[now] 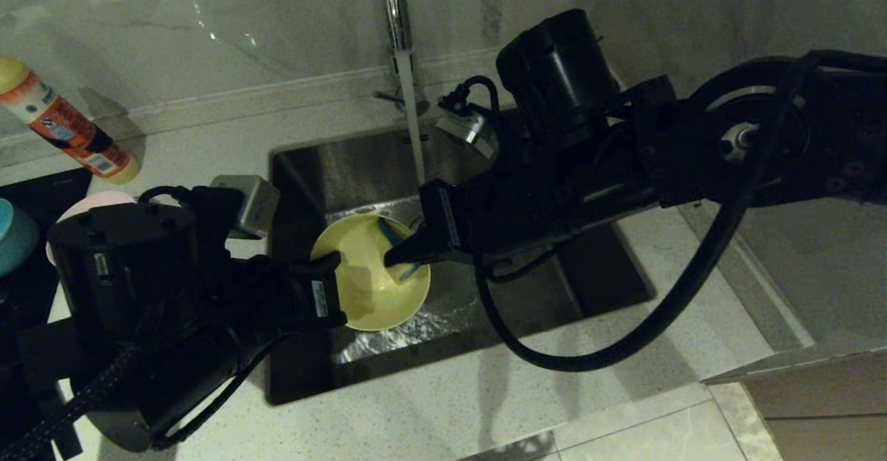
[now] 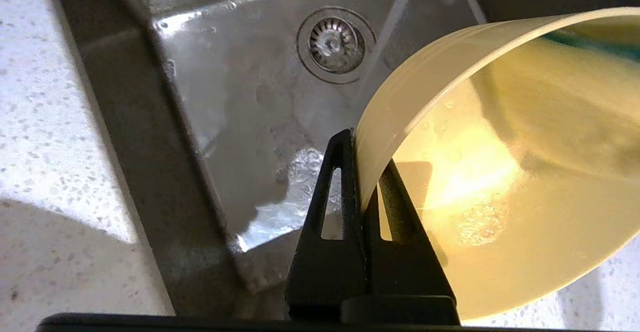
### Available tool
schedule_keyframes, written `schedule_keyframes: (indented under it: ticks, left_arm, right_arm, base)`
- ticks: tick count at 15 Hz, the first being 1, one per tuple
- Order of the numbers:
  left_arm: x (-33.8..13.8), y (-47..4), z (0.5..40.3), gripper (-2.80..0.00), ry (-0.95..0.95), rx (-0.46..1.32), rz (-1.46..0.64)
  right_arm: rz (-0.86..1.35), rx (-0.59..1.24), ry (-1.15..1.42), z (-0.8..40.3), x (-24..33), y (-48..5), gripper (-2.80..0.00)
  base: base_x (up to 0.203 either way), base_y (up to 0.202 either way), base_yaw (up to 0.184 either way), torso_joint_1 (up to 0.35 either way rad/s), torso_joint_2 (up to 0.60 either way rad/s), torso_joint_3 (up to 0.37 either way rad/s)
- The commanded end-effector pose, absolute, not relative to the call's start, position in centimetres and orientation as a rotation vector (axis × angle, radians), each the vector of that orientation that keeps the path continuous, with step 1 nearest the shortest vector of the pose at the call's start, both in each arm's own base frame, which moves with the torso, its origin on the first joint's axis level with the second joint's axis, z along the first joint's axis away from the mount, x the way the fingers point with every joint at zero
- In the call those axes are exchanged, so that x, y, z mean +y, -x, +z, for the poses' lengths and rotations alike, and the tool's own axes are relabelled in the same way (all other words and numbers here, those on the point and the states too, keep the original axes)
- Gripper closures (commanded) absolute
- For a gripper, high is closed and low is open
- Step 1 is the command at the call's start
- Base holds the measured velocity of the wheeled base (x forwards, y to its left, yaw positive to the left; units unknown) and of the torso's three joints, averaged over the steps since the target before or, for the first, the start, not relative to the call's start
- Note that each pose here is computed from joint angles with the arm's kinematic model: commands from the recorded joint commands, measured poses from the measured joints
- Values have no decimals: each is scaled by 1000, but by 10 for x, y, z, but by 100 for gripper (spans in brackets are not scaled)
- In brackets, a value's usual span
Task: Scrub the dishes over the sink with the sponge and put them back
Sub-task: Wipe the bowl
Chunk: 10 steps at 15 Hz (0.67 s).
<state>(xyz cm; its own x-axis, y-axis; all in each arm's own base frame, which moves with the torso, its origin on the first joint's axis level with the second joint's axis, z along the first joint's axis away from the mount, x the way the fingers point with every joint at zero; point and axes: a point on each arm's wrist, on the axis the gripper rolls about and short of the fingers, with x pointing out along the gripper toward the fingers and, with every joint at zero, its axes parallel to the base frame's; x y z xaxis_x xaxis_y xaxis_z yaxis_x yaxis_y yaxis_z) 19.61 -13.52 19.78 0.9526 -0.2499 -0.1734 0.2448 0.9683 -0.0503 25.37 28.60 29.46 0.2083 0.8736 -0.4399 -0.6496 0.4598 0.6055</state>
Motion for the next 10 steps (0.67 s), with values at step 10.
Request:
schedule_keyframes:
  ticks: [10]
  left_arm:
    - [-132, -190, 191, 0, 25, 198, -254]
  right_arm:
    - [1102, 775, -328, 316, 275, -239, 0]
  base:
    - [0, 0, 0, 0, 0, 0]
